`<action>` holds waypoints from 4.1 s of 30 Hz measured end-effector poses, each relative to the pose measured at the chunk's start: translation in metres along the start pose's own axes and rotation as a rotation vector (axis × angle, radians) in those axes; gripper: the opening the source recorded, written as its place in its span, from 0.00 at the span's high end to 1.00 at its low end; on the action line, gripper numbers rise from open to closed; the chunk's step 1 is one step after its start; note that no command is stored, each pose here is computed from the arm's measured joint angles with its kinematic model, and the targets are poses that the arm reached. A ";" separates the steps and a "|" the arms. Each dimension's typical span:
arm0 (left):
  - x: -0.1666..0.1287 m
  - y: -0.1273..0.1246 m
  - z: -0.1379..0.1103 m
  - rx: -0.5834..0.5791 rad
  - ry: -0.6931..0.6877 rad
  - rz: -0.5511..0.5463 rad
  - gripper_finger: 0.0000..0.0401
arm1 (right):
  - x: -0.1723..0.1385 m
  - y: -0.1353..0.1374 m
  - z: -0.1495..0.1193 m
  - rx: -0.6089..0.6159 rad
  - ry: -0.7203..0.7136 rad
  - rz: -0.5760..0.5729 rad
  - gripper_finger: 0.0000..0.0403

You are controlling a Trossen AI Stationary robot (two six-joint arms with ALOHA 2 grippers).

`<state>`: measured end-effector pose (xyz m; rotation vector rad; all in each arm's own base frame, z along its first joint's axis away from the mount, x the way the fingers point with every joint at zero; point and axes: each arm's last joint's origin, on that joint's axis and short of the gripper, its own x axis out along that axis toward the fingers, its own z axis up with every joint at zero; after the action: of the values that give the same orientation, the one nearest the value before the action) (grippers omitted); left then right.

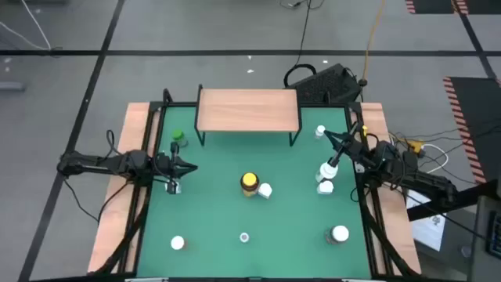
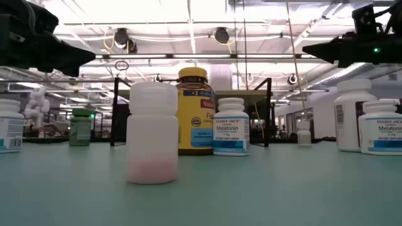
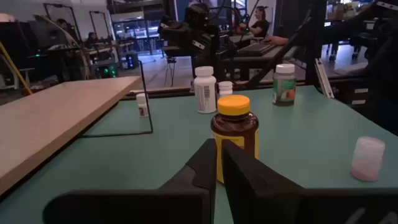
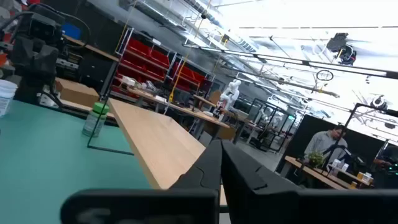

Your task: Pick and place medicine bottles onto shelf by color

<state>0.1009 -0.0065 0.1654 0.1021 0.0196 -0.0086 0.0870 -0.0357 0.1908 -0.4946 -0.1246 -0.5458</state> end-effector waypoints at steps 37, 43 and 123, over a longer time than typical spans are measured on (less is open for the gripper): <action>0.000 0.000 0.000 0.000 0.000 0.000 0.94 | 0.000 0.000 0.000 0.000 0.000 0.000 1.00; 0.000 0.000 0.000 0.000 0.000 0.000 0.94 | 0.000 0.000 0.000 0.000 0.000 0.000 1.00; -0.009 0.024 0.010 -0.337 0.055 0.636 0.93 | 0.006 -0.003 0.018 0.778 -0.204 0.117 1.00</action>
<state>0.0922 0.0159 0.1781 -0.2321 0.0424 0.6311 0.0903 -0.0320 0.2097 0.2038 -0.4782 -0.2943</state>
